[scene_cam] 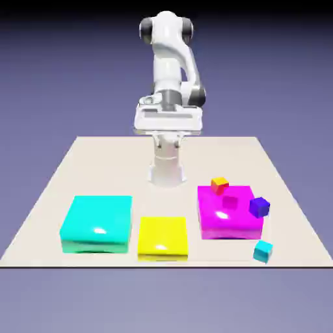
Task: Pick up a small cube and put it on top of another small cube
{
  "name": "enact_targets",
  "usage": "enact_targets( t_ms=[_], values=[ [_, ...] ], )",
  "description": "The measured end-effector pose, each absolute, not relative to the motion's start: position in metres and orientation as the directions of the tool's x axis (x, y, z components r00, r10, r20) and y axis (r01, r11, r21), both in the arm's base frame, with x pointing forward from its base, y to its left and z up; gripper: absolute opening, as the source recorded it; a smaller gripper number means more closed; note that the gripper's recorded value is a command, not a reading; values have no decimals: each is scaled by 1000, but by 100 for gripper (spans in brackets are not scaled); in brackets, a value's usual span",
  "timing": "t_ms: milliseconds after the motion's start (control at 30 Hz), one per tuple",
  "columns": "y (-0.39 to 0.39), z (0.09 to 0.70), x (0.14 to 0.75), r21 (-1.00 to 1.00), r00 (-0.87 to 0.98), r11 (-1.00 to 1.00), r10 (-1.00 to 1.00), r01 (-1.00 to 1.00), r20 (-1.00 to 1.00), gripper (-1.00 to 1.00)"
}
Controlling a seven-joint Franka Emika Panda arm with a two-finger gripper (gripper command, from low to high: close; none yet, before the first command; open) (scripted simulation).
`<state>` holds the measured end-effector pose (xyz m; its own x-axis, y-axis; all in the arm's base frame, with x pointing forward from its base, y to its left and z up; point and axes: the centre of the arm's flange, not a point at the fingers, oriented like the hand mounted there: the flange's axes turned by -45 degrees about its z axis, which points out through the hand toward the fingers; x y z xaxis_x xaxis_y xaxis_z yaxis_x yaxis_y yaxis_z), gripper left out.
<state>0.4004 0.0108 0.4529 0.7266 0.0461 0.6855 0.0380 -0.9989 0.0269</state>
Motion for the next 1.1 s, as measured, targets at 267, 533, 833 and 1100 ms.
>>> enact_targets(
  t_ms=[267, 533, 833, 1100],
  values=[
    [57, 403, 468, -10, 885, -1000, -12, -8, 465, 0],
    [112, 335, 518, -48, 974, -996, -86, -77, 209, 0],
    [173, 258, 553, -80, 979, -979, -182, -190, -94, 0],
    [221, 203, 570, -88, 897, -947, -260, -310, -358, 0]
  ],
)
